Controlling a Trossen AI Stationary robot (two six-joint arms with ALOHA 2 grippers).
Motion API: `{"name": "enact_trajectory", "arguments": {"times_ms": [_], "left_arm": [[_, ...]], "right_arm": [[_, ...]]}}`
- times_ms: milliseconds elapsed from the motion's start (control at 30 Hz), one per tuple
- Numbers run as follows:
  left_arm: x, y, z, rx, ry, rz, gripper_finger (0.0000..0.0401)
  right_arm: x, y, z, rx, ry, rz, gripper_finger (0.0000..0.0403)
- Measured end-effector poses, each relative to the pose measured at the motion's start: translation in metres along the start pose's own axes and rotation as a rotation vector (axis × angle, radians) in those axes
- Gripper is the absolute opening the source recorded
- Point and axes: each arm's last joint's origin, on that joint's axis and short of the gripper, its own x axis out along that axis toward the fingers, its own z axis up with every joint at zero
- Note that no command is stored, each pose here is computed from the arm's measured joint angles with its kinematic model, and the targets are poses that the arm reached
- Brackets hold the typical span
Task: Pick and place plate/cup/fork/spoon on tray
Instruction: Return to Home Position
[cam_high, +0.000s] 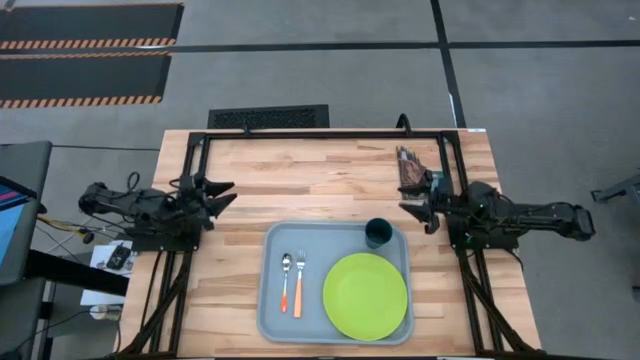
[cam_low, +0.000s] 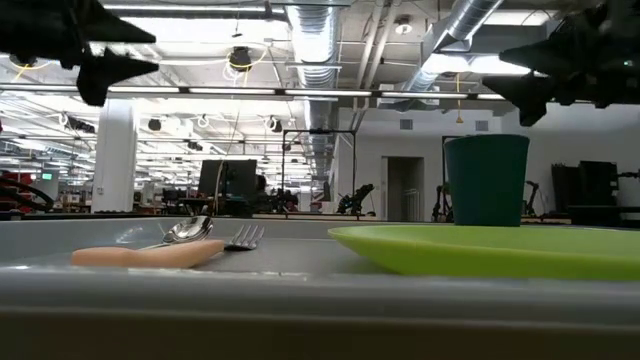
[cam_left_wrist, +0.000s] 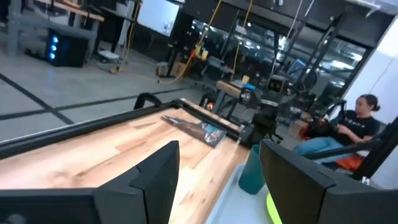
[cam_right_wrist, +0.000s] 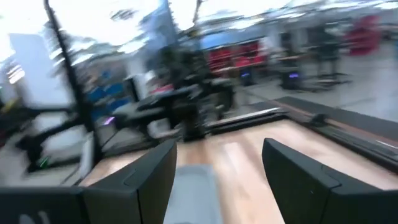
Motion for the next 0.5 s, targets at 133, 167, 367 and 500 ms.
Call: {"name": "enact_trajectory", "arguments": {"times_ms": [133,167,367,500], "left_arm": [[0.003,0.003,-0.013,0.037,0.036,0.017,0.0209],[0.004,0.003,-0.014,0.033,0.031,0.015,0.0209],[0.006,0.007,-0.028,0.067,0.064,0.024,0.0209],[0.009,0.009,-0.038,0.073,0.071,0.027,0.0209]], "right_arm": [[0.000,0.004,-0.001,-0.039,0.027,0.129,0.0264],[0.000,0.004,-0.002,-0.039,0.034,0.130,0.0264],[-0.001,0.003,-0.010,-0.064,0.120,0.113,0.0264],[-0.001,0.002,-0.012,-0.065,0.139,0.109,0.0264]]}}
